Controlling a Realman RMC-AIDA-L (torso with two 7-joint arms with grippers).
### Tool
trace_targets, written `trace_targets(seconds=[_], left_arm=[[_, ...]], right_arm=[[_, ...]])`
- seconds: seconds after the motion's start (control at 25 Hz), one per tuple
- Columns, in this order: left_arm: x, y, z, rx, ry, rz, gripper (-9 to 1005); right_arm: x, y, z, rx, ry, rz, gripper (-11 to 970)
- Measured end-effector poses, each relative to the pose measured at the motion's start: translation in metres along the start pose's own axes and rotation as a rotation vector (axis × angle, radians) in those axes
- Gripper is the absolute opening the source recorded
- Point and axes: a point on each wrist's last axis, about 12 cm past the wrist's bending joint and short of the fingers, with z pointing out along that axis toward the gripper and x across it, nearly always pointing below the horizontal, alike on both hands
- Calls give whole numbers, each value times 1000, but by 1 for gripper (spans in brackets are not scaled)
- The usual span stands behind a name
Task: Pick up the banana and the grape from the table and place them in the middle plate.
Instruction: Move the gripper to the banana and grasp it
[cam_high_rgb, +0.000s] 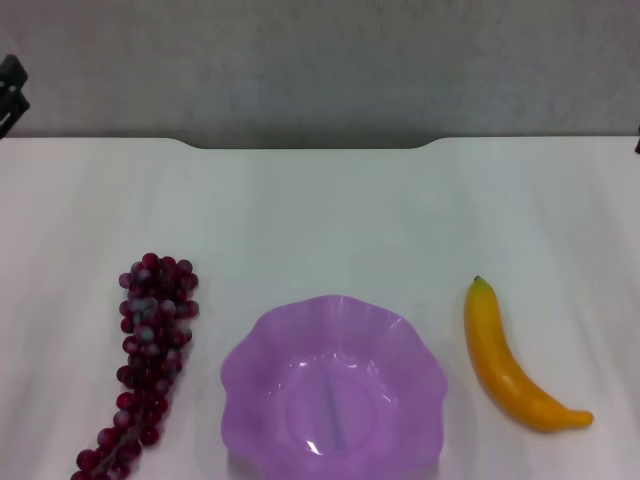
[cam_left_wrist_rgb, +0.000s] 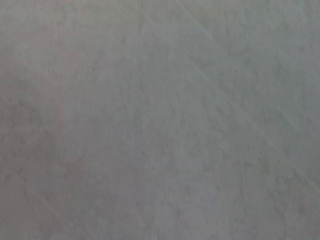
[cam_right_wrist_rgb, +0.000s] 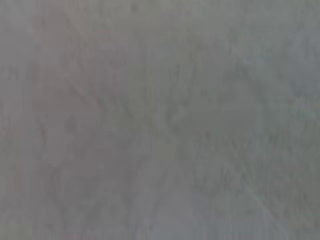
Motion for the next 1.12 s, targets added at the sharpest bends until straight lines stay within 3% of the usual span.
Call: trace_targets(seconds=[0.36,0.6,0.88,1.12], left_arm=[[-3,-5,0,-17,-4,16,876],[-4,-7,1,-18,-11,31,875],[-4,-8,3,-16,-14,48,874],[-4,-8,5,-13,-13,52,876]], right_arm=[[0,3,12,-45,155,16,885],[3,22,27,-122,225,-1,884],[13,63,35,-255,296,10,884],[22,61,34,-249,340,25,884]])
